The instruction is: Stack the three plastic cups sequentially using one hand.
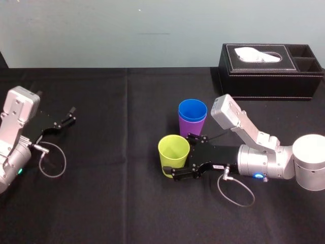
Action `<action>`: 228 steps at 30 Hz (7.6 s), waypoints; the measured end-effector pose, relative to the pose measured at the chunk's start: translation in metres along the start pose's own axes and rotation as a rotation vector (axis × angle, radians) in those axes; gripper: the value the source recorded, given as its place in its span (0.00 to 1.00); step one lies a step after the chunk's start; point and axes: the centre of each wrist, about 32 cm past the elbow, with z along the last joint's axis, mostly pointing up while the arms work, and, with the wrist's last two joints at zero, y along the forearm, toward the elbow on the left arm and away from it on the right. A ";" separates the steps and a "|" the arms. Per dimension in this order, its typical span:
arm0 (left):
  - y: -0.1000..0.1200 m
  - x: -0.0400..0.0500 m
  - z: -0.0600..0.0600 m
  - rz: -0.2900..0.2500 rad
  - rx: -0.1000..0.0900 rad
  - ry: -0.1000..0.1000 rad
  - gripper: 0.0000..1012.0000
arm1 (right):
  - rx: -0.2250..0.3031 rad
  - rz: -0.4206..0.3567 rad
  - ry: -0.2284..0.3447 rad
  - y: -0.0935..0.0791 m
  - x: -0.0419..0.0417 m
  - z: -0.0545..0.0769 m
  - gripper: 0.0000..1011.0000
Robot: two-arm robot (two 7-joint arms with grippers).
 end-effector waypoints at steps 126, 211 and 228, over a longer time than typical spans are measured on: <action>0.000 0.0000 0.000 0.000 0.000 0.000 1.00 | 0.007 -0.230 0.030 -0.035 0.0580 0.078 0.72; 0.000 0.0000 0.000 0.000 0.000 0.000 1.00 | -0.010 -0.213 0.050 -0.031 0.0528 0.067 0.99; 0.000 0.0000 0.000 0.000 0.000 0.000 1.00 | 0.003 -0.295 0.053 -0.046 0.0546 0.064 0.99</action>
